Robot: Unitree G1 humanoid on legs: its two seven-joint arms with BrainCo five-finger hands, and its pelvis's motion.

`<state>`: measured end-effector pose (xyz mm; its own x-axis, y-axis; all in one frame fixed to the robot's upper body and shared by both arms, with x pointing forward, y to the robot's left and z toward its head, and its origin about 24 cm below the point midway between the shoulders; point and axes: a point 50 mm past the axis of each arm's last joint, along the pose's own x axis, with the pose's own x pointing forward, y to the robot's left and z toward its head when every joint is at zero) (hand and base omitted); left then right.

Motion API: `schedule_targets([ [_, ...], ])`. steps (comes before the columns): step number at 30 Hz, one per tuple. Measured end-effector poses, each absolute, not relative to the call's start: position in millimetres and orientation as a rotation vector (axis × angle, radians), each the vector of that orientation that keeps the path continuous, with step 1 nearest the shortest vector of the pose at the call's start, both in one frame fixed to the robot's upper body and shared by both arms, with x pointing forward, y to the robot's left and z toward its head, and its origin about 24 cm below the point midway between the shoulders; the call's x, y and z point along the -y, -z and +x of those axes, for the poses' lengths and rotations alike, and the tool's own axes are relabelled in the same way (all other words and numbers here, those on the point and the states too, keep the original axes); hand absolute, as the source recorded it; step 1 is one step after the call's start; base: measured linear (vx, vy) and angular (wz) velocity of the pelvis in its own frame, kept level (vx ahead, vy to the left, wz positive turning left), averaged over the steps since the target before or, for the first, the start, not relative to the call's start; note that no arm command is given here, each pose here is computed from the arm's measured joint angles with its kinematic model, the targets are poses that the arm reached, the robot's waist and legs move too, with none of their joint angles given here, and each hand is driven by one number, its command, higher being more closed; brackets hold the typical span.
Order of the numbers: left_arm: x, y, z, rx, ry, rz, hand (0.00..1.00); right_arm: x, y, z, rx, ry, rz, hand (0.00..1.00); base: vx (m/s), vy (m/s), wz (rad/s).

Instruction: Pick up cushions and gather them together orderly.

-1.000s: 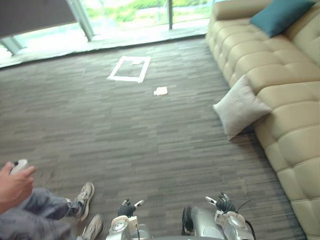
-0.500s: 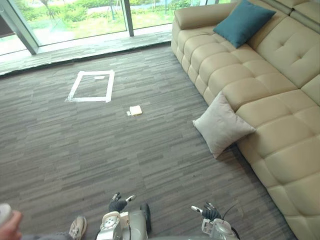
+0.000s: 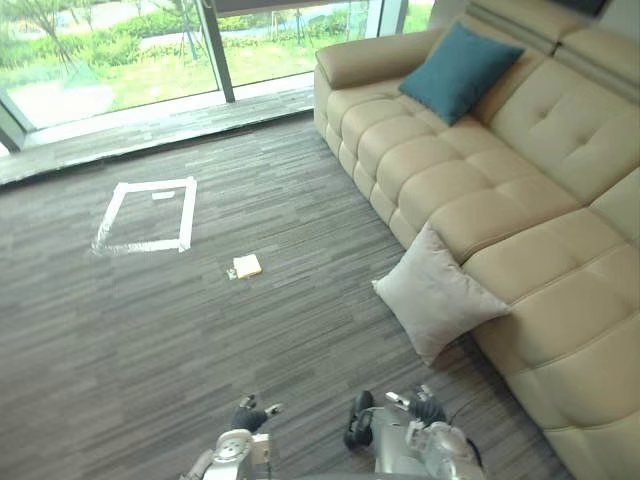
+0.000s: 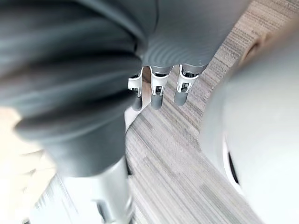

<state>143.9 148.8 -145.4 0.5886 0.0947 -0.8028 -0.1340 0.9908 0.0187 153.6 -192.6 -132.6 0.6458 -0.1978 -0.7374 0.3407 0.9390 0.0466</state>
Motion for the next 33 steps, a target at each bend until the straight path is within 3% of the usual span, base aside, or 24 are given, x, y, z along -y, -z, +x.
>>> schedule_targets([
  [5,-147,139,153,-0.882,-0.142,-0.069,0.00,185,136,147,-0.839,0.291,0.193,0.00,0.37,-0.052,-0.75],
  [8,-147,139,151,-0.875,-0.153,-0.075,0.00,186,141,137,-0.883,0.268,0.159,0.00,0.88,0.400,-3.02],
  [11,-154,139,156,-0.872,-0.156,-0.046,0.00,173,145,128,-0.908,0.246,0.185,0.00,0.30,0.285,-0.72],
  [20,-162,146,142,-0.927,-0.150,-0.004,0.00,159,141,142,-0.875,0.207,0.203,0.00,0.17,0.161,-0.96],
  [27,-160,151,137,-0.977,-0.141,-0.005,0.00,184,143,144,-0.898,0.278,0.183,0.00,0.24,-0.183,-0.30],
  [33,-147,146,146,-0.931,-0.146,-0.069,0.00,205,151,111,-0.965,0.383,0.179,0.00,0.16,-0.135,-0.01],
])
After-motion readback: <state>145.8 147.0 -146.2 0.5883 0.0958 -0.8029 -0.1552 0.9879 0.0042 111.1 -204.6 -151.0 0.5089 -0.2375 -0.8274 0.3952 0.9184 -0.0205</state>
